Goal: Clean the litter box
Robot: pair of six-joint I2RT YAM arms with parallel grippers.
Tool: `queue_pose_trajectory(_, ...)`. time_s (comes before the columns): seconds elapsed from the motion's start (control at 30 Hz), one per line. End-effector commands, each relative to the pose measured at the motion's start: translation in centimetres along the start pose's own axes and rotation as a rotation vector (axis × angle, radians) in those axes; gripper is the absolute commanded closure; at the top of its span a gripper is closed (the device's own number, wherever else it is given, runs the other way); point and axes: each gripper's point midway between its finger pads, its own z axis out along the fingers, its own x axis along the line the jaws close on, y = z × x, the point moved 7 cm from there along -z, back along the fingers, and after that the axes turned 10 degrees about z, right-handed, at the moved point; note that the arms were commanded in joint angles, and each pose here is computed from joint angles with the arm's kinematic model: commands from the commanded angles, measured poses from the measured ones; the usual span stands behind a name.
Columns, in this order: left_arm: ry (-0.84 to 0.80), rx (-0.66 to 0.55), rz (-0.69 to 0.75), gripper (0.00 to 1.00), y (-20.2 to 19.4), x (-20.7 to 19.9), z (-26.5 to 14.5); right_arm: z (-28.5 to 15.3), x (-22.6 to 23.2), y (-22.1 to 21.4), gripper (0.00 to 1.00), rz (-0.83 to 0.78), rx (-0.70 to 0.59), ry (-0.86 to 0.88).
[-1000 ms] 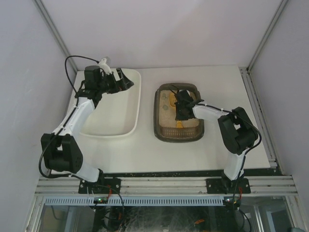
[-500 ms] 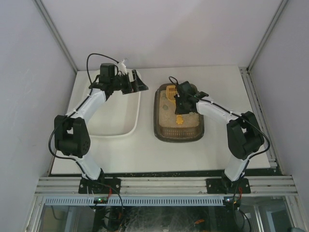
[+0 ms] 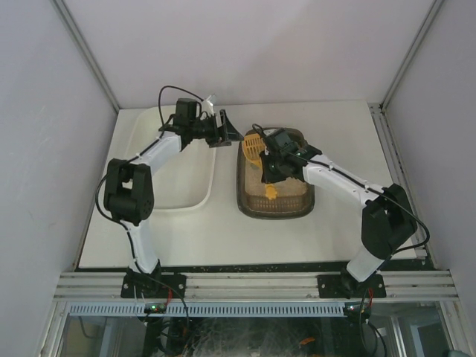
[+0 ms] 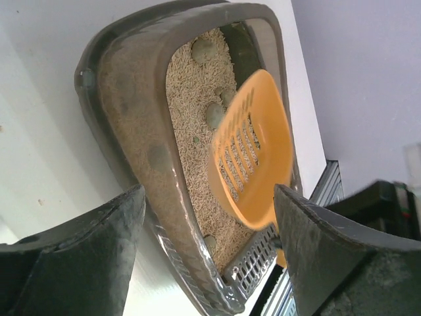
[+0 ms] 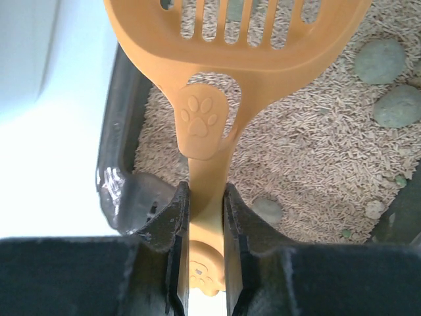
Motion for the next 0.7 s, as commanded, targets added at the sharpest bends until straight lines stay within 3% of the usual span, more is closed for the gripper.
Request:
queue_pose_trajectory(0.0, -0.045, -0.037, 0.059, 0.18, 2.0, -1.9, 0.4, -2.5, 1.8, 1.3, 1.00, -0.039, -0.080, 0.062)
queue_pose_trajectory(0.2, -0.025, -0.036, 0.057, 0.19, 2.3, -1.6, 1.2, -3.1, 2.8, 1.1, 1.00, -0.053, -0.082, 0.093)
queue_pose_trajectory(0.4, -0.041, -0.020, 0.051, 0.32, 2.1, -1.7, 1.8, -3.1, 3.1, 1.0, 1.00, -0.060, -0.087, 0.094)
queue_pose_trajectory(0.67, -0.055, 0.041, 0.058, 0.38, 0.3, -1.8, 3.0, -3.7, 3.4, 1.4, 1.00, -0.057, -0.113, 0.115)
